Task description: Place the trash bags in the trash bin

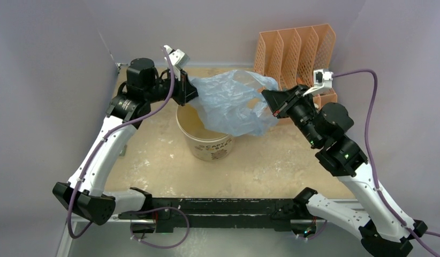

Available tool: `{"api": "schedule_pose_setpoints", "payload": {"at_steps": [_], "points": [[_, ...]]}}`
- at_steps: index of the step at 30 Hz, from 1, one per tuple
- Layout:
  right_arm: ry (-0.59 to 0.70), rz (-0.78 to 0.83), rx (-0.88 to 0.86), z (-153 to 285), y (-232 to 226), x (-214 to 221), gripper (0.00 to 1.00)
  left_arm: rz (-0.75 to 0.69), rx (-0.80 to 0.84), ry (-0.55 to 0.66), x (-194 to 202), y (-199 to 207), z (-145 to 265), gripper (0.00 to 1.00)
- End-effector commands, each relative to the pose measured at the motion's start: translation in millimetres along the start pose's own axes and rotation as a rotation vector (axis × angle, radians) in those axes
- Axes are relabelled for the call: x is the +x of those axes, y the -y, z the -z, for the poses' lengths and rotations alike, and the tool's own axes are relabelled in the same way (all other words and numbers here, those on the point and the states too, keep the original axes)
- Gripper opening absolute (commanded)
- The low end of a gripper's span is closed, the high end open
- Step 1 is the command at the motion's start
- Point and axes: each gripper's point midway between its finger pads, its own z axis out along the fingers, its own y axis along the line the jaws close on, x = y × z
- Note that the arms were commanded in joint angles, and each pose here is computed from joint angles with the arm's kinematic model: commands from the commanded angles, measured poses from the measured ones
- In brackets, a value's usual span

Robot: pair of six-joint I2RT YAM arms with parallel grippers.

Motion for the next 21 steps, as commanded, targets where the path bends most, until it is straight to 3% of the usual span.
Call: {"api": "schedule_pose_setpoints", "payload": {"at_steps": [1, 6, 15, 21], "points": [[0.055, 0.025, -0.030, 2, -14, -24, 0.00, 0.121, 0.227, -0.032, 10, 32, 10, 0.00], [0.035, 0.032, -0.042, -5, -16, -19, 0.00, 0.182, 0.369, -0.046, 23, 45, 9, 0.00], [0.047, 0.044, -0.046, -9, -20, -25, 0.00, 0.293, 0.241, -0.098, 74, 14, -14, 0.00], [0.087, 0.038, 0.115, -15, 3, -37, 0.00, 0.158, 0.196, 0.013, 46, 20, 7, 0.39]]}}
